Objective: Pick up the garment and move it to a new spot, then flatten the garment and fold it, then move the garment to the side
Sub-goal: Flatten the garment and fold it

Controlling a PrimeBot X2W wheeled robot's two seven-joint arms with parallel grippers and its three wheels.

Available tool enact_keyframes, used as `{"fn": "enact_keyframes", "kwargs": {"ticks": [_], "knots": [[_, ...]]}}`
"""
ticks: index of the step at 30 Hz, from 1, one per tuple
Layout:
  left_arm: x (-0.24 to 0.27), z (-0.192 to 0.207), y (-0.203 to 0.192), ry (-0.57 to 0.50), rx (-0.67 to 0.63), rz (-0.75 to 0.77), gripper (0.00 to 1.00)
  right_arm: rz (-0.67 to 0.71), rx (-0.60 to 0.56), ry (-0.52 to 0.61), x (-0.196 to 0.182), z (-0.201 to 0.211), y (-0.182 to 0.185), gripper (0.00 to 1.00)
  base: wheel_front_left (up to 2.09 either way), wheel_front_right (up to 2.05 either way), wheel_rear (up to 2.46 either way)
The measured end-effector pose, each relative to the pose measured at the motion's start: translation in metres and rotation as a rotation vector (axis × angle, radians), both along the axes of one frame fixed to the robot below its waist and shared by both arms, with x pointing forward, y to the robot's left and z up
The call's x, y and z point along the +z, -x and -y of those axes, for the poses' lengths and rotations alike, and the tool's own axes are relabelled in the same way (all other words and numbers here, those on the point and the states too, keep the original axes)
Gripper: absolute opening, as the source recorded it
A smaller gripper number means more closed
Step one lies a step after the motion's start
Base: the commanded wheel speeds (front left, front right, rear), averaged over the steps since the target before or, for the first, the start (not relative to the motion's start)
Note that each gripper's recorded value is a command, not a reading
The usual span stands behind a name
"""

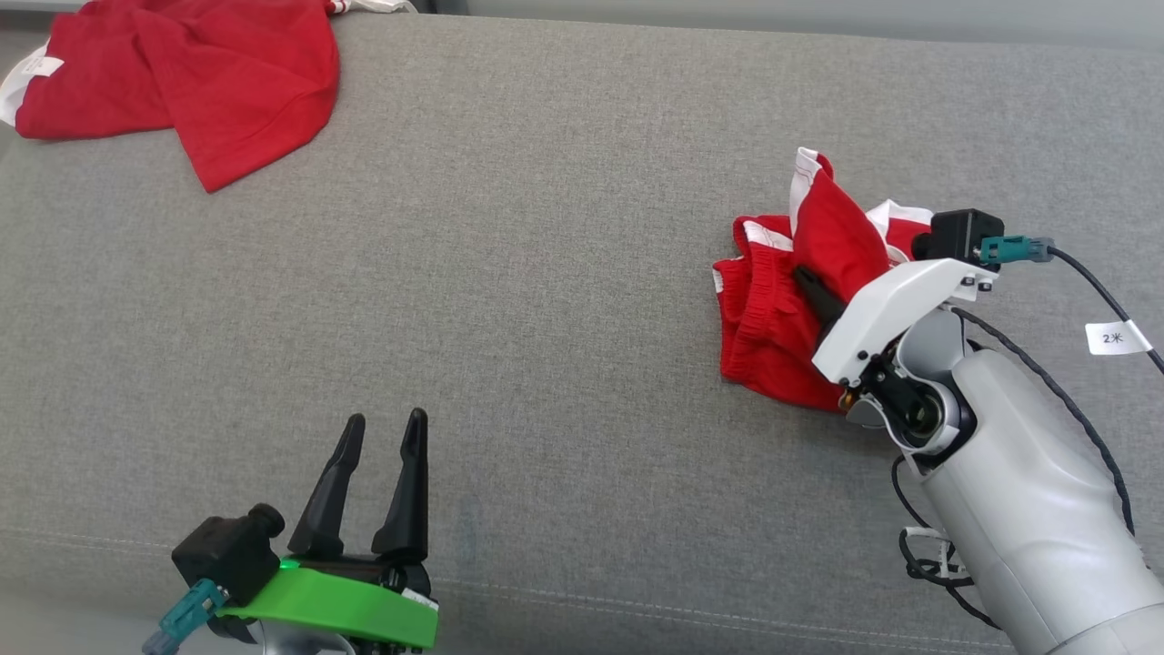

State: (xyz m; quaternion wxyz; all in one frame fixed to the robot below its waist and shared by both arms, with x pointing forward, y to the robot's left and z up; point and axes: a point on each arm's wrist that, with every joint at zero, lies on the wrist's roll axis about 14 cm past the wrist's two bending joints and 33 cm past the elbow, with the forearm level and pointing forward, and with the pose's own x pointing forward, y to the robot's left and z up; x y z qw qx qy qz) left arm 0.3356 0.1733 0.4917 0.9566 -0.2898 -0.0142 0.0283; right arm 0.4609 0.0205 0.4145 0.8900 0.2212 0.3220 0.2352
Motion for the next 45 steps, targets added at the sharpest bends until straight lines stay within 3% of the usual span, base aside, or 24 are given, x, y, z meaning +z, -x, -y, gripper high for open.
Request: {"fn": "enact_keyframes", "kwargs": {"ticks": [1,2,20,33,45], "knots": [[0.000,0.000,0.000,0.001,0.000,0.000,1.00,0.001,0.002,-0.002,0.001,-0.001,0.000,0.89,0.00,0.00,0.00],[0.000,0.000,0.000,0.002,0.001,0.001,1.00,0.001,0.005,-0.005,0.001,-0.003,0.001,1.00,0.00,0.00,0.00],[0.006,-0.003,0.006,0.030,0.018,0.023,1.00,0.063,0.077,0.005,0.020,-0.023,0.012,1.00,0.00,0.00,0.00],[0.013,-0.010,0.015,0.028,0.042,0.048,1.00,0.068,0.269,0.097,0.003,-0.058,0.061,1.00,0.00,0.00,0.00],[0.016,-0.015,0.026,0.034,0.062,0.064,1.00,0.041,0.208,0.019,0.002,-0.048,0.087,1.00,0.00,0.00,0.00]]}}
